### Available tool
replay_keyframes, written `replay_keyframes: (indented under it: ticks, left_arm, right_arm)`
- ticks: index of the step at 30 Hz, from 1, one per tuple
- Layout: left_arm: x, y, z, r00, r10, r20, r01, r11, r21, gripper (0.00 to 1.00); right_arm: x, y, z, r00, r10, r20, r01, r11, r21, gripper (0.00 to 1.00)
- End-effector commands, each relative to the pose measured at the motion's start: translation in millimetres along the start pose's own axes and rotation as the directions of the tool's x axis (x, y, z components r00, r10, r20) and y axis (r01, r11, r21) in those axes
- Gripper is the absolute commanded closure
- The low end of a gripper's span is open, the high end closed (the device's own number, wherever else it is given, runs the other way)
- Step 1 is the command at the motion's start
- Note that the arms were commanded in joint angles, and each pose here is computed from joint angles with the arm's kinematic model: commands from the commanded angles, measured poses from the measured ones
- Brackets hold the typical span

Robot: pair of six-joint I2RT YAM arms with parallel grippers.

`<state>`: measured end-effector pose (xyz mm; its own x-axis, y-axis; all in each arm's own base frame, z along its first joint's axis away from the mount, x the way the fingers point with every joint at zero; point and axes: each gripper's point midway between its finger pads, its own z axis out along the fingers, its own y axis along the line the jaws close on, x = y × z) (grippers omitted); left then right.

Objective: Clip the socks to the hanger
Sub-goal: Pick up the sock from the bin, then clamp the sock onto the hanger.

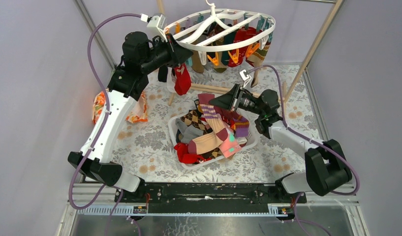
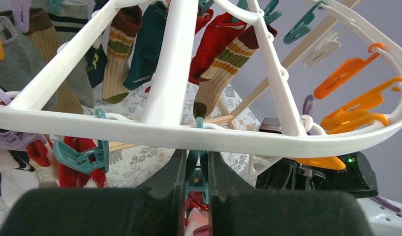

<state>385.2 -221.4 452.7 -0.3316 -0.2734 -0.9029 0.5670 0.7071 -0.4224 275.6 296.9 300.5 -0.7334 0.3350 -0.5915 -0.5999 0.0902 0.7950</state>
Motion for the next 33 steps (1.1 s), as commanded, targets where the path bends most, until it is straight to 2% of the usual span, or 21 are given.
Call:
replay_keyframes:
  ticks: [1, 7, 14, 20, 26, 33]
  left_arm:
    - [-12.6, -15.2, -15.6, 1.000, -0.009, 0.017, 0.008, 0.999, 0.042, 1.00]
    - [-7.7, -20.0, -16.3, 0.999, -0.042, -0.001, 0.042, 0.996, 0.081, 1.00]
    - [-2.3, -30.0, -16.0, 0.996, -0.089, -0.028, 0.092, 0.983, 0.158, 1.00]
    - [-5.1, -39.3, -16.6, 0.987, -0.155, -0.040, 0.160, 0.957, 0.240, 1.00]
    - [-3.5, -46.6, -18.5, 0.977, -0.203, -0.067, 0.213, 0.926, 0.311, 1.00]
    - [1.6, -44.9, -18.6, 0.971, -0.220, -0.091, 0.238, 0.915, 0.326, 1.00]
  right_arm:
    - [-11.4, 57.5, -5.4, 1.000, -0.018, 0.021, 0.023, 0.962, -0.273, 1.00]
    - [-28.9, 77.3, -2.5, 0.998, 0.047, 0.046, -0.022, 0.899, -0.438, 1.00]
    - [-45.2, 85.2, 15.4, 1.000, 0.021, 0.022, -0.008, 0.876, -0.483, 1.00]
    - [-51.1, 85.0, 31.8, 0.998, 0.025, -0.065, -0.054, 0.860, -0.508, 1.00]
    - [-58.9, 82.7, 43.7, 0.995, 0.035, -0.093, -0.079, 0.849, -0.522, 1.00]
    - [-64.5, 88.5, 51.1, 0.995, 0.015, -0.101, -0.068, 0.835, -0.546, 1.00]
